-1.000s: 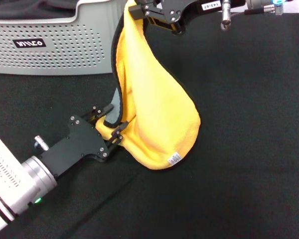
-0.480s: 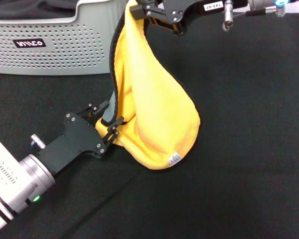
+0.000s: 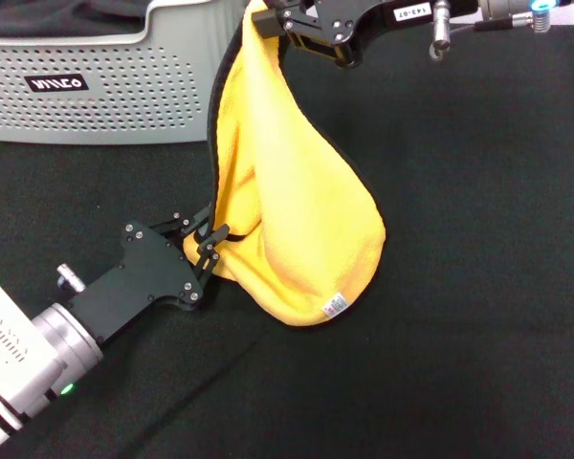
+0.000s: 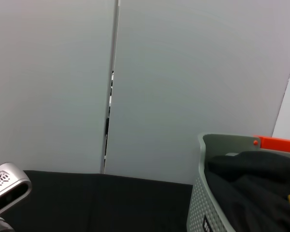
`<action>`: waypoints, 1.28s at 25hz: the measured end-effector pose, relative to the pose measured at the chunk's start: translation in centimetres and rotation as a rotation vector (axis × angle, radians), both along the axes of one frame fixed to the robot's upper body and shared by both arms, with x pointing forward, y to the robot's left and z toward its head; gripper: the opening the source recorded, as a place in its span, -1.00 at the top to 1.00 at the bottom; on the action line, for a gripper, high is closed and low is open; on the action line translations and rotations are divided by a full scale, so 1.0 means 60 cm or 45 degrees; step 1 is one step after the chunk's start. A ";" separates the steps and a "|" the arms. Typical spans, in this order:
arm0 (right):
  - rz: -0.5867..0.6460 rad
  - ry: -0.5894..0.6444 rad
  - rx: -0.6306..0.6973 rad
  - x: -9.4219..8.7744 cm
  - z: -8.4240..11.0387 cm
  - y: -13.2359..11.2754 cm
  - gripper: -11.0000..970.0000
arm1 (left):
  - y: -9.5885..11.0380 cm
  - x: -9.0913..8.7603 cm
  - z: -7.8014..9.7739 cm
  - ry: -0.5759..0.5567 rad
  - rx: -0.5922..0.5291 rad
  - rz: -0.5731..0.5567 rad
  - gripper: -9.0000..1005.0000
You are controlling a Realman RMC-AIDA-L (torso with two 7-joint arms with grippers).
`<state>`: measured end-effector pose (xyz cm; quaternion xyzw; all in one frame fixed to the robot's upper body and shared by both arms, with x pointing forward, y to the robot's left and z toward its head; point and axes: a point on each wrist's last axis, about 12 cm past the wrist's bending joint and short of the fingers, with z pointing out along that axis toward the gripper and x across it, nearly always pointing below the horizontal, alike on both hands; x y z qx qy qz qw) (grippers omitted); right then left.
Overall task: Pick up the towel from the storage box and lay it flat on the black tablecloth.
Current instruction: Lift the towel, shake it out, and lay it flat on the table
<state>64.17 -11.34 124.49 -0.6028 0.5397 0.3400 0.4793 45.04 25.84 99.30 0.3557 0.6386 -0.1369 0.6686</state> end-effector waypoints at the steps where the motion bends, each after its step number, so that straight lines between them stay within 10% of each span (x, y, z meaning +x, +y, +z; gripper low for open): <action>1: -0.001 0.000 0.000 0.000 0.000 0.000 0.96 | 0.000 0.000 0.000 -0.001 -0.001 0.000 0.53; 32: -0.014 0.125 0.141 -0.039 -0.036 -0.074 0.96 | 0.022 -0.008 0.037 0.116 -0.343 -0.139 0.96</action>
